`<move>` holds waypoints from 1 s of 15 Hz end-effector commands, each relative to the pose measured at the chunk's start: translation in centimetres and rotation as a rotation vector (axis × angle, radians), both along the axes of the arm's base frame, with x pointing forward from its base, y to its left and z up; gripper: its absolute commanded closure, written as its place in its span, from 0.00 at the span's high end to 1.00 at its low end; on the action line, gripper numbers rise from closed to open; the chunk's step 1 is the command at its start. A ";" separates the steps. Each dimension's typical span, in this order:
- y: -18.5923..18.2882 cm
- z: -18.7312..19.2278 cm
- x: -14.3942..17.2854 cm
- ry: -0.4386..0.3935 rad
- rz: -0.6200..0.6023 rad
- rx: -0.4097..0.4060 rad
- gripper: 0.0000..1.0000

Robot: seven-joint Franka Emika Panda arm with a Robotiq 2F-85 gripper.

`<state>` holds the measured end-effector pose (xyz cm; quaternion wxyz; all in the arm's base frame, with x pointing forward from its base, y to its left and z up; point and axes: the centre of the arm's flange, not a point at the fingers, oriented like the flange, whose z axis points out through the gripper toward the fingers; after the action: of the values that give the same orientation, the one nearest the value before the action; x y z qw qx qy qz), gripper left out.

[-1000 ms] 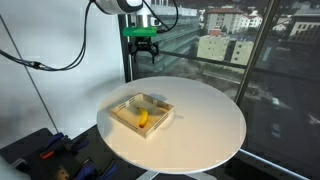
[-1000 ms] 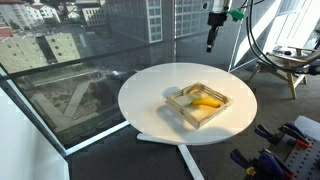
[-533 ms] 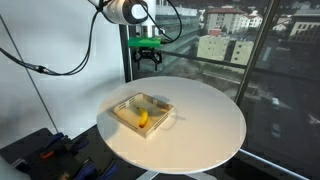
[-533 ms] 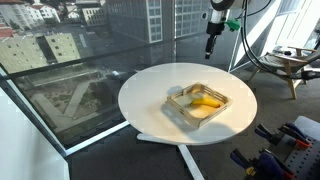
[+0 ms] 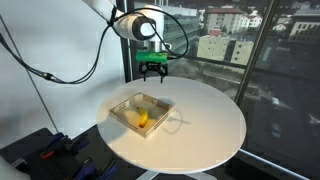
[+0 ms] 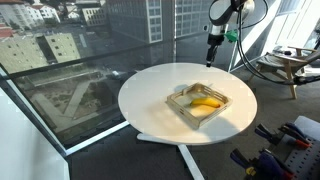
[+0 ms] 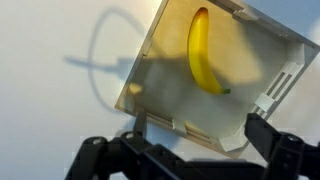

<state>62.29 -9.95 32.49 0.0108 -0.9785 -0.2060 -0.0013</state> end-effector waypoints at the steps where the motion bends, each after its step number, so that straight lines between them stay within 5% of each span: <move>1: 0.2 -1.7 1.2 -0.025 0.011 -0.005 1.00; 15: 2.5 -4.1 1.2 -0.019 0.017 0.003 1.00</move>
<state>63.47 -7.43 28.41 0.0104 -0.9766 -0.2145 -0.0108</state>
